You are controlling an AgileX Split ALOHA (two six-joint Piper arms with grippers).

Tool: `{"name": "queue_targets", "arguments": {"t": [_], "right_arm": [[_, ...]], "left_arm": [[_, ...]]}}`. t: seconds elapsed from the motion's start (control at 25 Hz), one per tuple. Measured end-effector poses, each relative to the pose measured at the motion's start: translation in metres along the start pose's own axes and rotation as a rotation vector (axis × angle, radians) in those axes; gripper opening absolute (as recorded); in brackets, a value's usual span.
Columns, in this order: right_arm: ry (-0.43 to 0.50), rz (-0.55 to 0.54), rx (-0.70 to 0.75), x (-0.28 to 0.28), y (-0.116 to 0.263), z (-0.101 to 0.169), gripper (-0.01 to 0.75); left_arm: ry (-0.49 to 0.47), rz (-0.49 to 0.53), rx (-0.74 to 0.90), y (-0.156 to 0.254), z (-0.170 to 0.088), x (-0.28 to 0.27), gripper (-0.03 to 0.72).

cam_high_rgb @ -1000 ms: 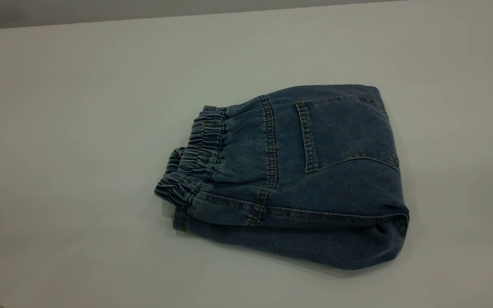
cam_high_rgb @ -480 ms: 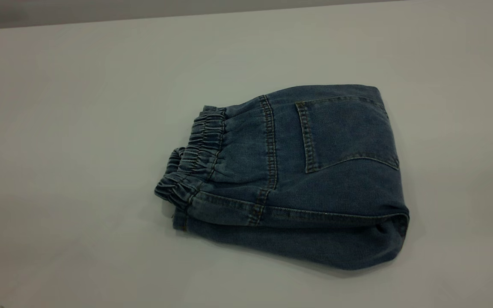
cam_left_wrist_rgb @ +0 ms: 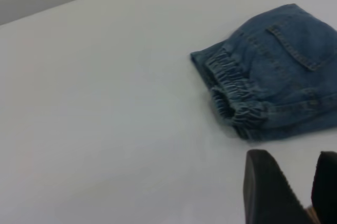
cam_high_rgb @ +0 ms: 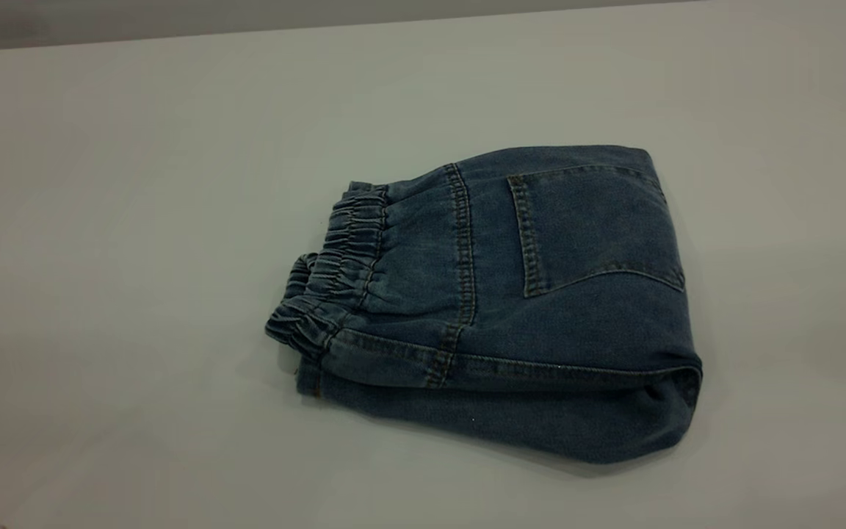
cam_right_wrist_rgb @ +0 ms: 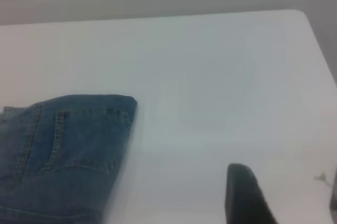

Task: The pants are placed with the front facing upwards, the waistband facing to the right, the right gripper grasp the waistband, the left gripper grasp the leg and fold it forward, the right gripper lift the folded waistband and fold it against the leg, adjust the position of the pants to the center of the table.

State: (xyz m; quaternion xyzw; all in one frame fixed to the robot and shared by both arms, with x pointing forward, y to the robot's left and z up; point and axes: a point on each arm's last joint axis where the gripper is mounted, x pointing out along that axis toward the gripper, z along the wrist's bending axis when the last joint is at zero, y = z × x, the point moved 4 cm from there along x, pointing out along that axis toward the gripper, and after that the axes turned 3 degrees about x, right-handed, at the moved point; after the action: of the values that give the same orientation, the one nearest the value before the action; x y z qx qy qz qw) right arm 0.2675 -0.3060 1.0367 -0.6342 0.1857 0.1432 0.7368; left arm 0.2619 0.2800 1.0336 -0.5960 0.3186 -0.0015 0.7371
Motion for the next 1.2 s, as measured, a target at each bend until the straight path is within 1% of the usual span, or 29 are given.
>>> {"name": "queue_targets", "arguments": {"t": [0.12, 0.32, 0.48, 0.56, 1.2], "right_arm": [[0.0, 0.0, 0.0, 0.0, 0.0, 0.0, 0.293], [-0.001, 0.001, 0.0, 0.0002, 0.0003, 0.0001, 0.293], [-0.001, 0.001, -0.001, 0.0002, 0.0003, 0.0001, 0.293], [-0.001, 0.001, -0.001, 0.0002, 0.0003, 0.0001, 0.293], [-0.001, 0.001, 0.0, 0.0002, 0.0002, 0.0, 0.293]], "left_arm": [[-0.061, 0.005, -0.032, -0.0002, 0.0021, 0.0002, 0.242], [-0.208, 0.02, -0.11, 0.0, 0.0071, 0.0008, 0.242], [-0.279, 0.027, -0.148, 0.0003, 0.0096, 0.0007, 0.242], [-0.29, 0.028, -0.153, 0.0004, 0.0101, 0.0007, 0.242], [-0.287, 0.028, -0.151, 0.0004, 0.01, 0.0007, 0.242]]}}
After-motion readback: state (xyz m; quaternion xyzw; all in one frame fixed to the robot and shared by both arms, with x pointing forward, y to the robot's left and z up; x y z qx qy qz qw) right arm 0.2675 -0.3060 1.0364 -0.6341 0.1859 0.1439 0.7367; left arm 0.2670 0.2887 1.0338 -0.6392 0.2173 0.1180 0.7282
